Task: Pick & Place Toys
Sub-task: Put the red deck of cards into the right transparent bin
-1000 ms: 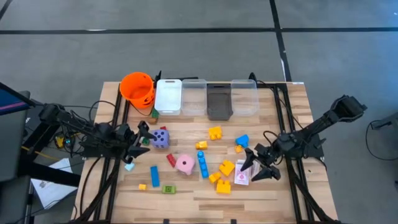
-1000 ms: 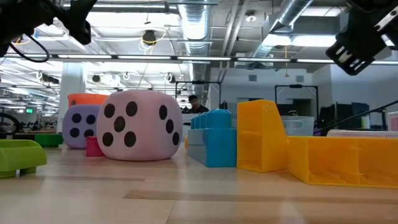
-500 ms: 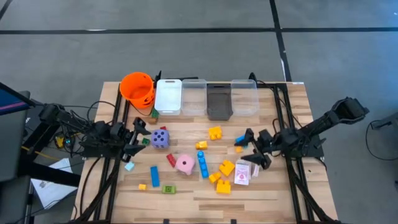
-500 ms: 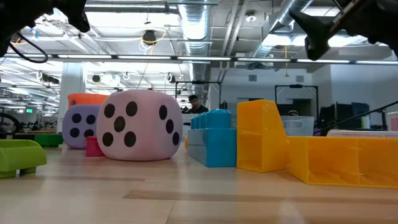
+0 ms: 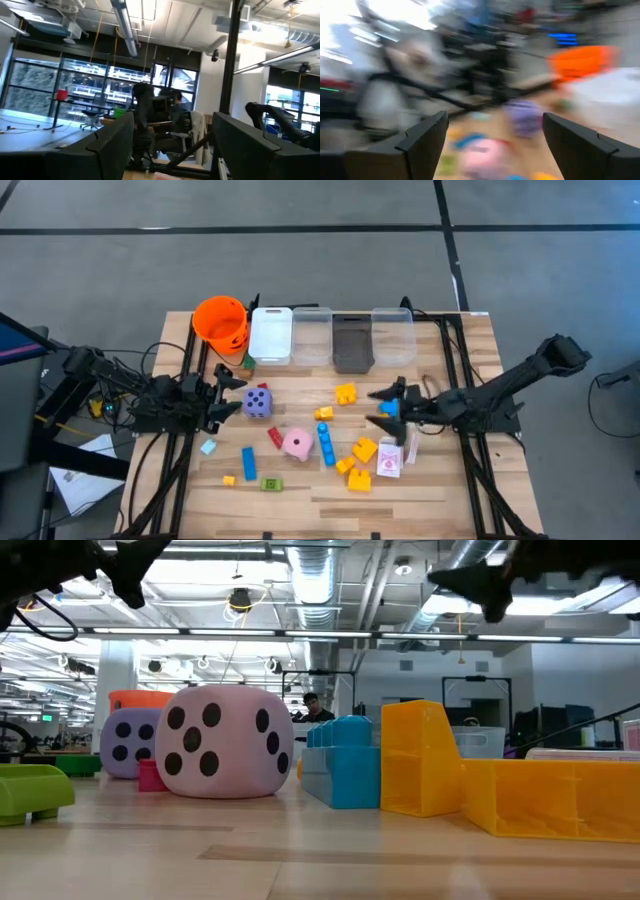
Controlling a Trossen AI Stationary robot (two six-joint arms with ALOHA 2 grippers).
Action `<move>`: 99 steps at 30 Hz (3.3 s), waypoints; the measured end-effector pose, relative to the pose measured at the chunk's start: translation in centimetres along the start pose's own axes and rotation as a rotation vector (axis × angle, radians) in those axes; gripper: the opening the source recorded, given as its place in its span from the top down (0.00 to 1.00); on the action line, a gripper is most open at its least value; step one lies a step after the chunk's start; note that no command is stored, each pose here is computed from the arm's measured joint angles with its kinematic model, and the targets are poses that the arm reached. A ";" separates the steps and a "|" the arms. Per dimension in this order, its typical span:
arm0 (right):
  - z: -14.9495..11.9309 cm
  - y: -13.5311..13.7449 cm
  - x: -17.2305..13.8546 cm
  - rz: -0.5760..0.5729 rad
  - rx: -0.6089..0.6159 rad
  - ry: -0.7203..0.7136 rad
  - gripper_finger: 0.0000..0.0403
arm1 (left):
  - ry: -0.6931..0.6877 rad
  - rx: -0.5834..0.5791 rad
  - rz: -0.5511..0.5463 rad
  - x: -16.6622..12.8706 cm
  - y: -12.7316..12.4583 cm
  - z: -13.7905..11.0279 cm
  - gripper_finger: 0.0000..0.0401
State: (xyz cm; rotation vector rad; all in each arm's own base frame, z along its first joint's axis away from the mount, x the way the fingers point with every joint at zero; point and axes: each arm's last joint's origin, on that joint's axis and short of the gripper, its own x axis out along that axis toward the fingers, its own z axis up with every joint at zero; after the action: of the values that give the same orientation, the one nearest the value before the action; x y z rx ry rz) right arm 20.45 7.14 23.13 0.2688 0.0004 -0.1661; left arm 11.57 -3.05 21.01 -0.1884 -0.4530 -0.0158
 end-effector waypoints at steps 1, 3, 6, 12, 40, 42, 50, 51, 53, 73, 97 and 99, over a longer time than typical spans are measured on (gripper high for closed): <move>0.7 0.5 0.2 -0.090 -0.041 0.021 0.21 | 0.000 0.000 0.001 0.0 0.0 0.0 0.34; 2.2 1.7 0.6 -0.271 -0.078 0.033 0.21 | 0.000 0.000 0.001 0.0 0.0 0.0 0.34; 3.0 3.9 0.7 -0.460 -0.121 0.028 0.21 | 0.001 0.000 0.002 0.0 0.0 0.0 0.34; 4.5 8.9 0.8 -0.475 -0.141 0.042 0.21 | 0.011 0.003 0.004 0.0 0.0 -0.1 0.34; 4.0 5.6 -1.4 -1.133 0.603 1.052 0.21 | -0.060 0.043 0.123 0.7 0.7 1.1 0.34; 3.2 5.9 -0.8 -1.161 0.610 1.042 0.21 | -0.091 0.070 0.142 0.7 1.0 1.5 0.34; -0.8 7.1 1.6 -1.250 0.625 1.066 0.21 | -0.246 0.112 0.200 0.6 1.6 3.0 0.34; -1.4 7.2 1.9 -1.261 0.629 1.084 0.21 | -0.255 0.112 0.202 0.5 1.6 3.1 0.34; -2.4 7.3 2.1 -1.322 0.629 1.119 0.21 | -0.282 0.112 0.210 0.5 1.7 3.4 0.34; -6.1 8.5 2.6 -1.514 0.735 1.035 0.21 | -0.368 0.162 0.273 0.3 2.5 4.2 0.34; -5.8 7.5 3.6 -1.544 0.792 0.974 0.40 | -0.295 0.157 0.268 0.5 2.5 3.5 0.34; -5.8 7.5 3.6 -1.544 0.792 0.974 0.40 | -0.295 0.157 0.268 0.5 2.5 3.5 0.34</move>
State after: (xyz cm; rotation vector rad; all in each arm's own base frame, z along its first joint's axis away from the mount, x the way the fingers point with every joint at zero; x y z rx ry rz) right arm 25.40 15.20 19.44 1.0844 1.1557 -1.5729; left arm 10.69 0.09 23.89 -0.0960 -0.7171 0.3133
